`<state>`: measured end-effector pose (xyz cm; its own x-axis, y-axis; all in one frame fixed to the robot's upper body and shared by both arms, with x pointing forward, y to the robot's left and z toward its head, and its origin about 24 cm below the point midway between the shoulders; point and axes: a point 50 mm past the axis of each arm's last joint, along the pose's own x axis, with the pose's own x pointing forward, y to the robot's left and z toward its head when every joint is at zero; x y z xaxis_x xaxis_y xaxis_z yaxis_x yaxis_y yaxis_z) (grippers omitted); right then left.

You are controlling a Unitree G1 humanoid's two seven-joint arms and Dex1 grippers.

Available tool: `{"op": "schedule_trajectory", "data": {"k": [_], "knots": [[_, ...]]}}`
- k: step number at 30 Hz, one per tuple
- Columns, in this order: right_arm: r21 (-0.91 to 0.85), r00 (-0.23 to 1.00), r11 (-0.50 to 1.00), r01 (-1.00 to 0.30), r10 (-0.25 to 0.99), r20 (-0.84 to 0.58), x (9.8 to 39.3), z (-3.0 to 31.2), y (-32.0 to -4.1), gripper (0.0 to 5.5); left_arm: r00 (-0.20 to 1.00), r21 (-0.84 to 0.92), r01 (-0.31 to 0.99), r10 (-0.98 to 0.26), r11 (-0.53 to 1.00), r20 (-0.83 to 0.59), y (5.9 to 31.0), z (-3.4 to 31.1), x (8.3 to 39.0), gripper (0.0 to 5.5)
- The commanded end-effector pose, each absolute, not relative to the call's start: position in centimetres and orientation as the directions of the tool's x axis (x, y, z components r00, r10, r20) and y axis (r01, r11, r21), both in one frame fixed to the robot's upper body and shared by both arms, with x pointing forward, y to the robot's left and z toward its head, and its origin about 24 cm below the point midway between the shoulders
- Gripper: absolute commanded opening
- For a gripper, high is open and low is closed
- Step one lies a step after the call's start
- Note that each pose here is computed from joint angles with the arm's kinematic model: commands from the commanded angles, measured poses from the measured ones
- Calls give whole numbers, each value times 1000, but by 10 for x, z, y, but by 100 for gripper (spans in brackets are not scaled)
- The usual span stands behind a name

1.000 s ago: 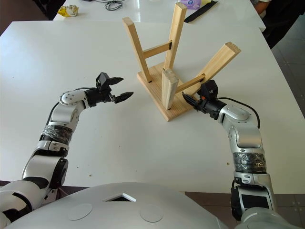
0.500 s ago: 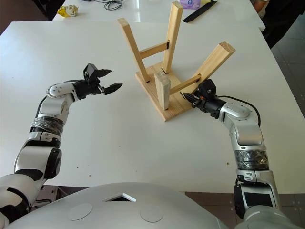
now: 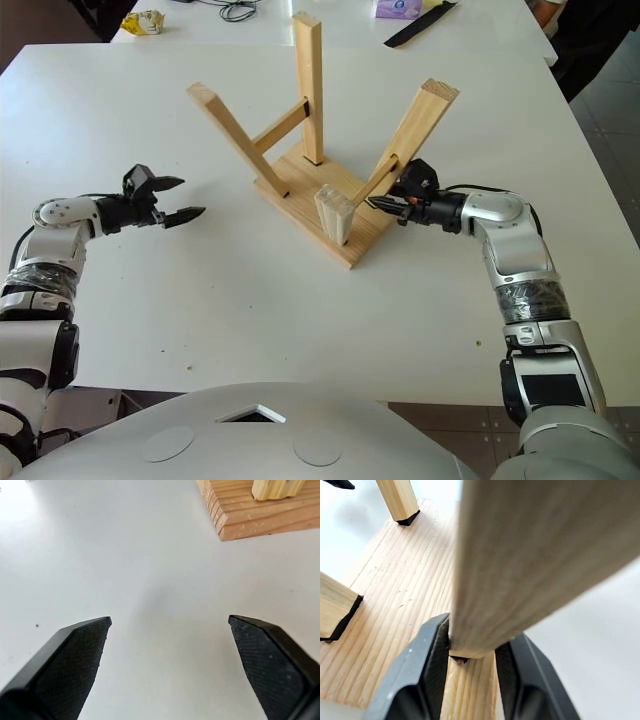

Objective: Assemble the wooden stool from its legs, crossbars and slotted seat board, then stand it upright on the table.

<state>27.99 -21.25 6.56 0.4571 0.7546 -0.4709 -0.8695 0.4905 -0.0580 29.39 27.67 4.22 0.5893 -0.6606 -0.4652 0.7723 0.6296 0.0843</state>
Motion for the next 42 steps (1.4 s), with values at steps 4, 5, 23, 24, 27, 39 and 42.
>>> {"op": "schedule_trajectory", "data": {"k": [4,5,23,24,27,39,42], "knots": [[-11,282,334,-943,779,-560,280,47,-201,133,566,112,803,-691,585,-449,267,58,308,438],[-15,278,326,-945,780,-561,281,46,-200,133,545,107,819,-705,564,-453,265,58,306,438],[-8,72,81,-997,838,-540,283,41,-167,207,351,17,921,-811,389,-468,239,58,277,438],[-9,67,75,-997,833,-549,282,40,-167,221,348,14,922,-810,388,-471,239,57,276,438],[-22,66,65,-998,822,-566,282,37,-166,255,345,9,922,-809,388,-476,239,56,274,438],[-173,271,209,-963,762,-589,284,62,-217,333,360,-10,909,-796,417,-486,243,46,250,438],[-175,312,259,-950,763,-566,281,72,-226,333,366,-17,905,-800,424,-476,241,45,243,438]]}}
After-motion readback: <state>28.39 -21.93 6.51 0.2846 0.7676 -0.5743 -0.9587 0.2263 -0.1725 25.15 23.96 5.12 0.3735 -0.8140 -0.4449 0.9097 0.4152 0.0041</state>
